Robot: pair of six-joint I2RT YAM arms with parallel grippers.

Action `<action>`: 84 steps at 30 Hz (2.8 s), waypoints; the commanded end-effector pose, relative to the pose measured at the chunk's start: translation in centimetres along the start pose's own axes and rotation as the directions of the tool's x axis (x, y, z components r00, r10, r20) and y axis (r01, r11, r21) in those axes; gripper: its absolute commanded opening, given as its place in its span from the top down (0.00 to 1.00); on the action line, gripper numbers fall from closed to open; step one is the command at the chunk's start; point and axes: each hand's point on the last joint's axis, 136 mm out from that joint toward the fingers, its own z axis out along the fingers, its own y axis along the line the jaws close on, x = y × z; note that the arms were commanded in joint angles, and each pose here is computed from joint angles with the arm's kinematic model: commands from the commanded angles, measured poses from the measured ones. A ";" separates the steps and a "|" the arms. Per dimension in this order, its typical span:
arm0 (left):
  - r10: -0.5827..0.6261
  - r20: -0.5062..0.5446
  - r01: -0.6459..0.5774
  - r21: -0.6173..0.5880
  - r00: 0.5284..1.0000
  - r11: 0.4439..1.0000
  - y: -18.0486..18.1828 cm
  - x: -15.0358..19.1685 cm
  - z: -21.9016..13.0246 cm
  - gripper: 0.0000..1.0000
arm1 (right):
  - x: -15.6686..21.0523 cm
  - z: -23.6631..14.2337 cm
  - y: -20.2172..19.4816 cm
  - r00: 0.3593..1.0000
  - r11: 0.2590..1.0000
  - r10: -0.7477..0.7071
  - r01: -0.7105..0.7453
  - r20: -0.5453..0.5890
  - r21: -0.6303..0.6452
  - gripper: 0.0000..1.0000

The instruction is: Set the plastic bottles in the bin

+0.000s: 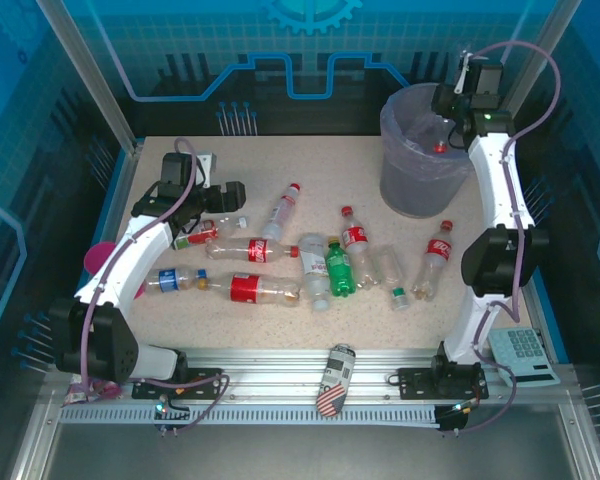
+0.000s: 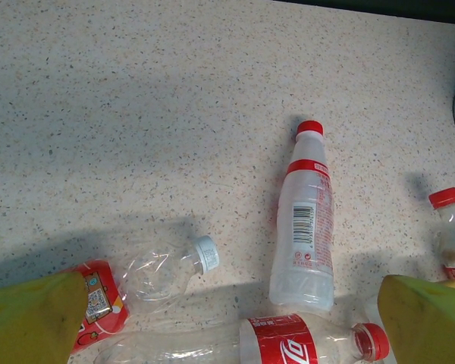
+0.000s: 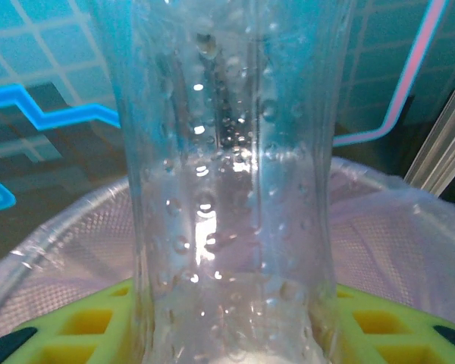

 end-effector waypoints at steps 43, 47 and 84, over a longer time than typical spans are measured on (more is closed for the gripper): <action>0.084 -0.038 -0.085 -0.014 0.996 0.996 -1.7 1.5 0.9 0.01 | -3.0 -11.7 1.1 0.998 0.997 -0.043 0.045 0.034 -0.067 0.24; 0.097 -0.035 -0.099 -0.035 0.995 0.995 -1.4 1.3 0.9 0.01 | -0.4 -15.8 0.5 0.999 0.998 -0.040 0.041 0.008 -0.037 0.27; 0.094 -0.017 -0.094 0.010 0.995 0.996 -2.8 1.1 -0.6 0.02 | 33.7 -6.3 -9.3 0.840 0.971 0.236 -0.182 -0.488 0.156 0.22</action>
